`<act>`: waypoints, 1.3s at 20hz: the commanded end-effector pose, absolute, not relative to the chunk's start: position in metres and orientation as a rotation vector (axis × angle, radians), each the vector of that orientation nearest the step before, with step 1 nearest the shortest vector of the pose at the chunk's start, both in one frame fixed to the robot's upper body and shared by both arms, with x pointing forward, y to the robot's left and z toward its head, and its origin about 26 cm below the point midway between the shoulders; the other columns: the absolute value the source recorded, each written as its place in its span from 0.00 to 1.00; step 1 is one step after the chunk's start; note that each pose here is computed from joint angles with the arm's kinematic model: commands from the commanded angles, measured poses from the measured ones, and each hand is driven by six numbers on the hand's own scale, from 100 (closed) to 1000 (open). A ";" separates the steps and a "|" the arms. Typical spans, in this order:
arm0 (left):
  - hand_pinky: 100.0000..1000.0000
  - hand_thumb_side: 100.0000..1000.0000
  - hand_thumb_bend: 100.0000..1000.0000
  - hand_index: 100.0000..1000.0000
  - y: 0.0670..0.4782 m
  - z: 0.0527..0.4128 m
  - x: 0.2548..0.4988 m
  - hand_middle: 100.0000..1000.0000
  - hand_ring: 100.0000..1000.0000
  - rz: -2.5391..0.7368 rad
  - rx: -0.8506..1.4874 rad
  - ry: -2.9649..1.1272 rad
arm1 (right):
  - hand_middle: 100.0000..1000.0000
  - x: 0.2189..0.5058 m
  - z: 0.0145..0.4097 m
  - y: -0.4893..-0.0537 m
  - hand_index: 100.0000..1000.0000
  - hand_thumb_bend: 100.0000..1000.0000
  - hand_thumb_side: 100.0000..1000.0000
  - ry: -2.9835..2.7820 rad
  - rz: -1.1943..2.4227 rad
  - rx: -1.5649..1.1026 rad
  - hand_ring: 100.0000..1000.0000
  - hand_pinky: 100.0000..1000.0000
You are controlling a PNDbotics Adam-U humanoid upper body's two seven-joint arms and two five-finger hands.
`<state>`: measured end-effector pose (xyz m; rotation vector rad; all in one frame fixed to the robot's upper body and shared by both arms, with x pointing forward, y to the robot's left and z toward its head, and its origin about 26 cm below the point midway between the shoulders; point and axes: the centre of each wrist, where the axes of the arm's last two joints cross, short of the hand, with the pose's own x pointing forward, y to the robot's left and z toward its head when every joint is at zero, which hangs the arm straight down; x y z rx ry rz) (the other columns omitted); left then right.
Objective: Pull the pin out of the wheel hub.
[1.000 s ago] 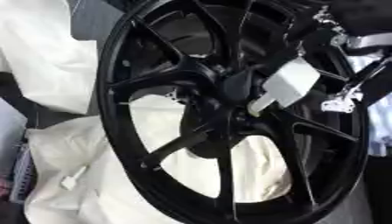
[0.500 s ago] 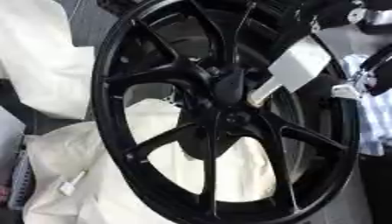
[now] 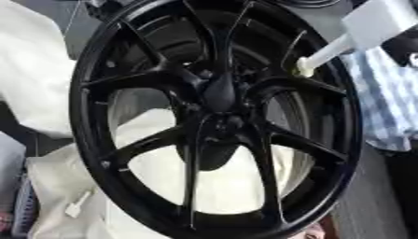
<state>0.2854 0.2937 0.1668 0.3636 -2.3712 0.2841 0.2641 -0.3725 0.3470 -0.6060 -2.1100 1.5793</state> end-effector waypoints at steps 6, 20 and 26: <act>0.81 0.74 0.00 0.78 0.299 0.174 0.283 0.58 0.64 0.299 0.403 -2.412 | 0.24 0.248 0.312 -0.432 0.33 0.00 0.11 -2.055 1.221 -0.936 0.75 0.84; 0.81 0.73 0.00 0.78 0.299 0.172 0.282 0.58 0.64 0.329 0.408 -2.407 | 0.83 0.208 0.210 -0.493 0.88 0.00 0.15 -1.569 0.865 -1.316 0.94 0.92; 0.81 0.73 0.00 0.78 0.300 0.171 0.282 0.58 0.64 0.346 0.416 -2.398 | 0.84 0.204 0.202 -0.506 0.92 0.00 0.17 -1.482 0.733 -1.390 0.96 0.92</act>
